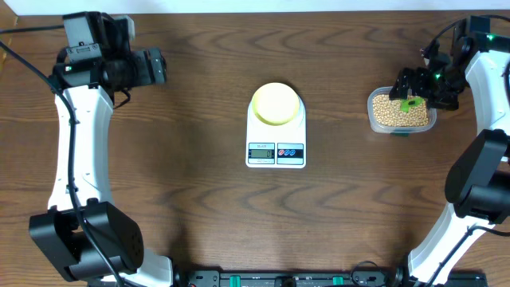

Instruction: Scoop item into bowl and weigh 50g on scale

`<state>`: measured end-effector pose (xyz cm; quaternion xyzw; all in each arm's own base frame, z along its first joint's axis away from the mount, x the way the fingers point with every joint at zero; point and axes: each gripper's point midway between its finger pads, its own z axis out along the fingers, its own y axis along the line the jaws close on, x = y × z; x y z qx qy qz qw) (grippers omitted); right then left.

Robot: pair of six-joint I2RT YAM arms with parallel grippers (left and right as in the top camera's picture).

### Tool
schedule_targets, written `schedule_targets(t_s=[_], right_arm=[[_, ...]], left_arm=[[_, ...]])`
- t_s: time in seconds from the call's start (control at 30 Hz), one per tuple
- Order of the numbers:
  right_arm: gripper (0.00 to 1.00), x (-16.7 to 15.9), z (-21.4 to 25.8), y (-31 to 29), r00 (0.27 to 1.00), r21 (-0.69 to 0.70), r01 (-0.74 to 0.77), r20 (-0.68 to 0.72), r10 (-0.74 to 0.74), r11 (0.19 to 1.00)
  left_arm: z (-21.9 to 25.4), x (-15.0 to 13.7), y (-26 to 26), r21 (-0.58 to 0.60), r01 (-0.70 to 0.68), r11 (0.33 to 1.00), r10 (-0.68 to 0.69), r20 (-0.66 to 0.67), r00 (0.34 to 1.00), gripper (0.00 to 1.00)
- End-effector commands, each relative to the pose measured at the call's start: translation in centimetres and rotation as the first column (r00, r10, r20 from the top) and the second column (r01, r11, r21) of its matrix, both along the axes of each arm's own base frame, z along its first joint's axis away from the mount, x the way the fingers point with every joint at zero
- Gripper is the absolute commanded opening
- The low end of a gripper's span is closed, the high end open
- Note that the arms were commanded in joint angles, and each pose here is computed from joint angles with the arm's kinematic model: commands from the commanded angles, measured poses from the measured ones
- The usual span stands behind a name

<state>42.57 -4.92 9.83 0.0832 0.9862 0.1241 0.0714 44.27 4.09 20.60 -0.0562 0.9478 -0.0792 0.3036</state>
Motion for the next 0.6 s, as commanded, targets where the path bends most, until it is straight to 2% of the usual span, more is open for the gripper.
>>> schedule_targets(t_s=[0.0, 0.13, 0.33, 0.57], right_arm=[[0.99, 0.4, 0.3, -0.1, 1.000, -0.001, -0.004, 0.012, 0.004, 1.000], [0.99, 0.4, 0.3, -0.1, 1.000, -0.001, -0.004, 0.012, 0.004, 1.000], [0.99, 0.4, 0.3, -0.1, 1.000, -0.001, -0.005, 0.013, 0.005, 1.000], [0.99, 0.4, 0.3, -0.1, 1.000, -0.001, -0.004, 0.013, 0.004, 1.000]], left_arm=[[-1.8, -1.2, -1.4, -0.029, 0.017, 0.999, -0.019, -0.088, 0.996, 0.98], [-2.8, -3.4, -4.6, -0.040, 0.121, 0.992, -0.126, -0.178, 0.976, 0.98], [-3.8, -6.8, -11.3, -0.060, 0.295, 0.954, -0.299, -0.291, 0.909, 0.98], [-4.5, -10.7, -17.2, -0.098, 0.381, 0.919, -0.388, -0.391, 0.835, 0.98]])
